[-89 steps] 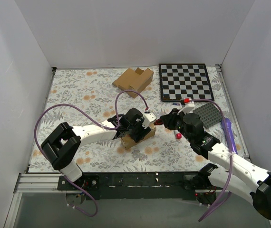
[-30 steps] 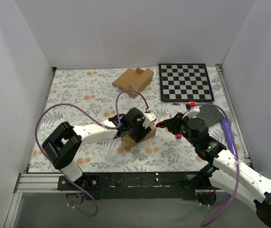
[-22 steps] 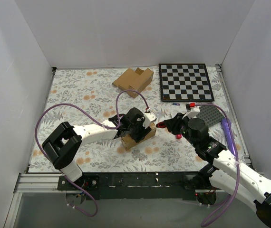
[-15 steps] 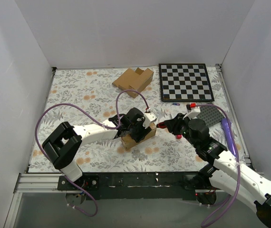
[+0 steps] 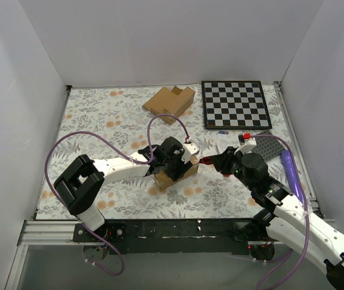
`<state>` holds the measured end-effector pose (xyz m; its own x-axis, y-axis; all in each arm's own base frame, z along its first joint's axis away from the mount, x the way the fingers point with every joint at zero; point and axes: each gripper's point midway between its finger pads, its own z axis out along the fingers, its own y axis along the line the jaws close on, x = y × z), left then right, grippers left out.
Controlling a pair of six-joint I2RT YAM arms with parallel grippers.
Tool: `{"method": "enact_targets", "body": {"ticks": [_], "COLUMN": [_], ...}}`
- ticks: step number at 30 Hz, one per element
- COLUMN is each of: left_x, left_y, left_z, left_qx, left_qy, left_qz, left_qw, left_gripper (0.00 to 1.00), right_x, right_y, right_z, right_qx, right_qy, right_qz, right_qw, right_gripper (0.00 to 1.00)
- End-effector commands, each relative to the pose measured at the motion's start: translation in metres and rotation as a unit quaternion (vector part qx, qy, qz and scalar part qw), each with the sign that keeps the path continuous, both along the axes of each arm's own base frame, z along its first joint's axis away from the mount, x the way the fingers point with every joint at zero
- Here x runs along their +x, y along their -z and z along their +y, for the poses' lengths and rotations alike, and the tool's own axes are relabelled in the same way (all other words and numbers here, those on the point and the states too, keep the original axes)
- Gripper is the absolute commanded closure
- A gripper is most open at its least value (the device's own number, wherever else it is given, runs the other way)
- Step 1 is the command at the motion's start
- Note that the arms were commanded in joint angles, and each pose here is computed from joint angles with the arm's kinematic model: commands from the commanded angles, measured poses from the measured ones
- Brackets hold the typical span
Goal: Unpack the express box
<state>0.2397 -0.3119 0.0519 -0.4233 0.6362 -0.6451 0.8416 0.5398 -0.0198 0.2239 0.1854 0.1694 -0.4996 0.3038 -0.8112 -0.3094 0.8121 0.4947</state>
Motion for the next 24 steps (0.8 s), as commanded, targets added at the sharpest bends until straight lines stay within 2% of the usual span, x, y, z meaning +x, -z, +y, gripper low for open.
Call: {"method": "enact_targets", "body": {"ticks": [1,6,11,19,22,23,24], "left_x": [-0.001,0.0,0.0,0.009,0.006,0.008,0.008], "left_y": [0.045,0.04,0.03,-0.028,-0.049,-0.062,-0.069], "left_z": [0.045,0.043,0.041,0.026,0.015,0.012,0.008], "left_qx": [0.087,0.081,0.06,-0.011,-0.043,-0.057,-0.068], "left_qy": [-0.074,-0.072,-0.071,-0.07,-0.058,-0.06,-0.059], "left_qz": [0.037,0.032,0.021,-0.024,-0.021,-0.028,-0.027], "left_qw": [0.993,0.994,0.995,0.997,0.997,0.996,0.996], "left_gripper": [0.65,0.62,0.52,0.41,0.3,0.02,0.02], "right_x": [-0.037,-0.033,-0.02,-0.007,-0.004,-0.003,-0.002], "right_y": [0.029,0.012,-0.008,-0.015,-0.013,-0.01,-0.011], "right_z": [0.005,0.0,-0.006,-0.001,0.002,0.002,0.004], "right_qx": [-0.024,-0.014,-0.003,-0.04,-0.05,-0.052,-0.052], "right_qy": [-0.065,-0.051,-0.016,-0.018,-0.021,-0.021,-0.023], "right_qz": [0.071,0.052,0.019,0.011,0.016,0.02,0.019], "right_qw": [0.995,0.997,1.0,0.999,0.998,0.998,0.998], "right_gripper": [0.99,0.99,0.99,0.99,0.99,0.99,0.99]}}
